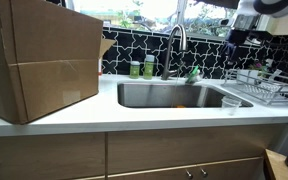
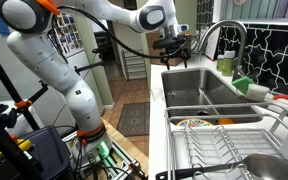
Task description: Pick up the small clear lunch box and fetch some water, pour the water onto the plate in the sink twice, put the small clear lunch box on the white kitchen counter in front of the sink
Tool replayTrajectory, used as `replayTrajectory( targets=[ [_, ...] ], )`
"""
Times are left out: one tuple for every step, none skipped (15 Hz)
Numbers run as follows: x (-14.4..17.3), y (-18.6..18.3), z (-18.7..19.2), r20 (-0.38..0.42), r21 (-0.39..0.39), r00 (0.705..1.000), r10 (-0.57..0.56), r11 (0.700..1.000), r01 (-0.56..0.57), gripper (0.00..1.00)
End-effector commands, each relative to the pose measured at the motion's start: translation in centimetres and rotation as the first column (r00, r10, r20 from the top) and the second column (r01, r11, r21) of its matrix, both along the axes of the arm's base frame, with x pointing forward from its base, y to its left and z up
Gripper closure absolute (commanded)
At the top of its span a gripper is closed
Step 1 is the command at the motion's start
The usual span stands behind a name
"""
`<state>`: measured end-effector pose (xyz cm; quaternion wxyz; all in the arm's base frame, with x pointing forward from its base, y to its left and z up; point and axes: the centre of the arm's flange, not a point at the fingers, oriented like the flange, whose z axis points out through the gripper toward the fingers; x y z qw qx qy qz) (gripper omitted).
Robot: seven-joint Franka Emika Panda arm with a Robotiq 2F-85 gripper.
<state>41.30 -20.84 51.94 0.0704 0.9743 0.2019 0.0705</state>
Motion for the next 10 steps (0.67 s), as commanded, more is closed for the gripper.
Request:
replayTrajectory(
  targets=[
    [0.0, -2.0, 3.7, 0.158, 0.003, 0.979, -0.129, 0.991, 0.13, 0.0],
    [0.3, -2.4, 4.4, 0.204, -0.013, 0.965, -0.163, 0.985, 0.169, 0.0],
    [0.5, -2.6, 4.7, 0.247, -0.014, 0.949, -0.198, 0.978, 0.208, 0.0],
    [0.7, -2.9, 5.0, 0.289, -0.009, 0.928, -0.236, 0.968, 0.249, 0.0],
    [0.9, -3.1, 5.2, 0.328, 0.006, 0.904, -0.276, 0.957, 0.29, 0.0],
    [1.1, -3.2, 5.3, 0.357, 0.02, 0.888, -0.289, 0.953, 0.302, 0.0],
    [0.8, -2.9, 6.0, 0.315, 0.002, 0.919, -0.238, 0.968, 0.25, 0.0],
    [1.0, -3.1, 6.1, 0.336, 0.008, 0.907, -0.255, 0.963, 0.268, 0.0],
    [1.1, -3.1, 6.1, 0.342, 0.012, 0.902, -0.264, 0.961, 0.277, 0.0],
    [1.1, -3.1, 6.0, 0.343, 0.014, 0.9, -0.269, 0.96, 0.281, 0.0]
  ],
)
